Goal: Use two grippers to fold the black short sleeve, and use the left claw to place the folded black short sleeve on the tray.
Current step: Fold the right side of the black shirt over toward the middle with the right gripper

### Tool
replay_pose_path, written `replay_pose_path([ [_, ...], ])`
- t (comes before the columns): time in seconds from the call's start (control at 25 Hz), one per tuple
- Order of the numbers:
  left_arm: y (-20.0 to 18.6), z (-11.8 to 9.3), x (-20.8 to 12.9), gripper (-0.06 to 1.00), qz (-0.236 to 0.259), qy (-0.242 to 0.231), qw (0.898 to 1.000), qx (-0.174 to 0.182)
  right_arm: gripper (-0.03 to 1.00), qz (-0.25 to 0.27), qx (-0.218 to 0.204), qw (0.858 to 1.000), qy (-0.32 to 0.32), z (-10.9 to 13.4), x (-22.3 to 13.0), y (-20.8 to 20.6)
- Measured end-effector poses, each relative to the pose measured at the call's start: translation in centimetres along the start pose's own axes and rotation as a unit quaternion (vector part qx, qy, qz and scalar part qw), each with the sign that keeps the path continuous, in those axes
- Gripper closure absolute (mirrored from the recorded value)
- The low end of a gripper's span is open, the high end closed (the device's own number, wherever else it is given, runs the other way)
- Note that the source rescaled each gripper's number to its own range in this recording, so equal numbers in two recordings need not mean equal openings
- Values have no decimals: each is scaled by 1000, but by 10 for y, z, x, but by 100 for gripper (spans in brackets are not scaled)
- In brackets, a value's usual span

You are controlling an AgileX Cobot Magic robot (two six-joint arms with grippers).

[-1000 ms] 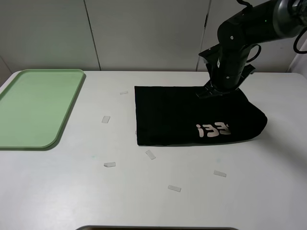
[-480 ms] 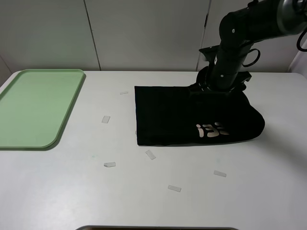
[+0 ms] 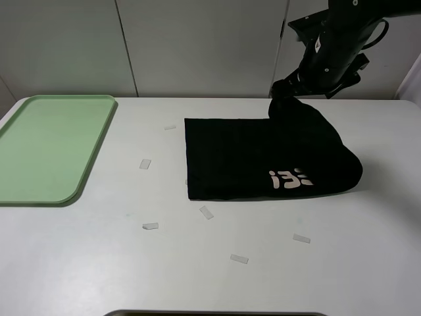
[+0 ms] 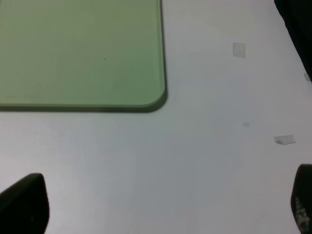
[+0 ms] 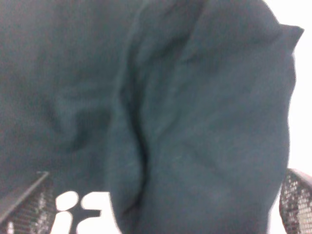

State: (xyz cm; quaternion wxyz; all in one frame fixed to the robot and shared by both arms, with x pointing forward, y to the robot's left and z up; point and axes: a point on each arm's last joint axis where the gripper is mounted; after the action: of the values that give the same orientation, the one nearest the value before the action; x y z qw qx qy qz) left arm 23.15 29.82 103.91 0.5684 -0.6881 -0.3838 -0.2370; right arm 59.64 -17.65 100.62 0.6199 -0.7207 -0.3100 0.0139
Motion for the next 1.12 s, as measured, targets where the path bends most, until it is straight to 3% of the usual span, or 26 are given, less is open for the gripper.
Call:
replay_pose_path([
  [0.2, 0, 0, 0, -5, 0, 0, 1000, 0, -3, -19, -45, 999, 1, -26, 2, 29],
  [0.56, 0, 0, 0, -5, 0, 0, 1000, 0, -3, 22, -45, 997, 51, -66, -21, 99],
  [1.12, 0, 0, 0, -5, 0, 0, 1000, 0, -3, 62, 34, 996, 54, -41, -32, 134],
])
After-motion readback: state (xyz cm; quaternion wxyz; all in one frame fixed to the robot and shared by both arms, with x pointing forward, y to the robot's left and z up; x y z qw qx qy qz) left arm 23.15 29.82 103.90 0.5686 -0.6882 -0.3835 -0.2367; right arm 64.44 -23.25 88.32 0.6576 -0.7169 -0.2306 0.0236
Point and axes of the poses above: a point on each arm's last joint axis where the gripper is mounted, y pointing out along that axis toward the gripper, z along the wrist's bending axis when the last joint is at zero, x = y × z, and after that the axes turned 10 degrees about -y, right-handed
